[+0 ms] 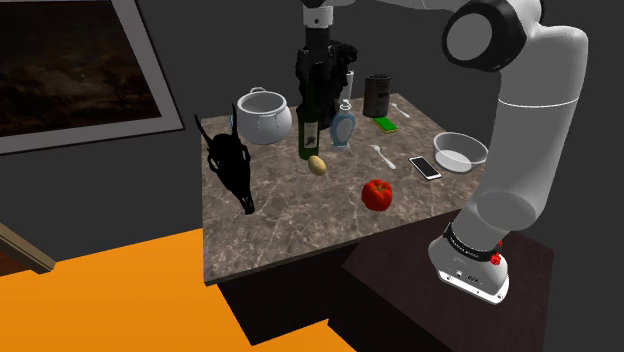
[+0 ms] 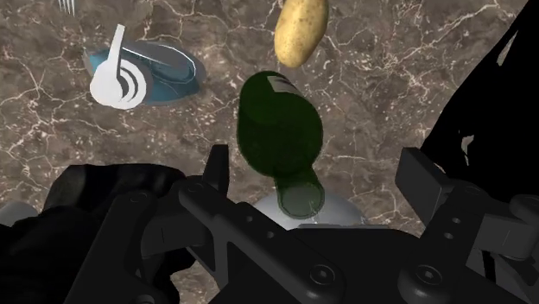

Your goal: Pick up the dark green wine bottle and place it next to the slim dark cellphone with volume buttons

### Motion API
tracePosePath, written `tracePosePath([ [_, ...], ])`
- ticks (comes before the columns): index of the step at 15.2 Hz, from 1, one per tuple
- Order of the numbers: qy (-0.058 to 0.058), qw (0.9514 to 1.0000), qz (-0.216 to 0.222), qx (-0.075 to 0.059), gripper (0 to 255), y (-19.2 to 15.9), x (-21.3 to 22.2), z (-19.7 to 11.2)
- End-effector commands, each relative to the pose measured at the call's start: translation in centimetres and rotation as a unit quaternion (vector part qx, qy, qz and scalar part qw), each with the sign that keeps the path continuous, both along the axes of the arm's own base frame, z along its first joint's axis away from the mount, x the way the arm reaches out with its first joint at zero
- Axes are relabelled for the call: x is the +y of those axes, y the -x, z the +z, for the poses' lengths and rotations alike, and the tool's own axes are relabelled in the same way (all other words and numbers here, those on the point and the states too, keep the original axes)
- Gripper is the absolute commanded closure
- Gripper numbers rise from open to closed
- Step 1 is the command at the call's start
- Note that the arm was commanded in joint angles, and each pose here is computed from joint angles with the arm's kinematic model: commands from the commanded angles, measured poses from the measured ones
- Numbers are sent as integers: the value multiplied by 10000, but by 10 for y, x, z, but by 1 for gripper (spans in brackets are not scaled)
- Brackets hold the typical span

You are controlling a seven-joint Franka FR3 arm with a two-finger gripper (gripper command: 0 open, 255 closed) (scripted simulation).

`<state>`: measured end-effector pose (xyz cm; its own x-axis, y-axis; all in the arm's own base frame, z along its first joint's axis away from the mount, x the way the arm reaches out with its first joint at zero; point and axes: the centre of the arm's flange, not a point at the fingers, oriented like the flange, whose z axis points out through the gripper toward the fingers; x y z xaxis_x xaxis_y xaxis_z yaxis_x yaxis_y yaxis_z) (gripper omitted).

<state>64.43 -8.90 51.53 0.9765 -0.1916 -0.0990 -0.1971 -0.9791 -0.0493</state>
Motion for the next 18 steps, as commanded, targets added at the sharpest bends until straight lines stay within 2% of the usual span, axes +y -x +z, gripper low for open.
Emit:
tracePosePath([
  [1,12,10000,-6,22,0,-24,-6,-8],
  [2,17,10000,-10,31,0,-36,-8,-12],
  [10,17,10000,-10,31,0,-32,-6,-51],
  [18,17,10000,-10,31,0,-32,-6,-51],
])
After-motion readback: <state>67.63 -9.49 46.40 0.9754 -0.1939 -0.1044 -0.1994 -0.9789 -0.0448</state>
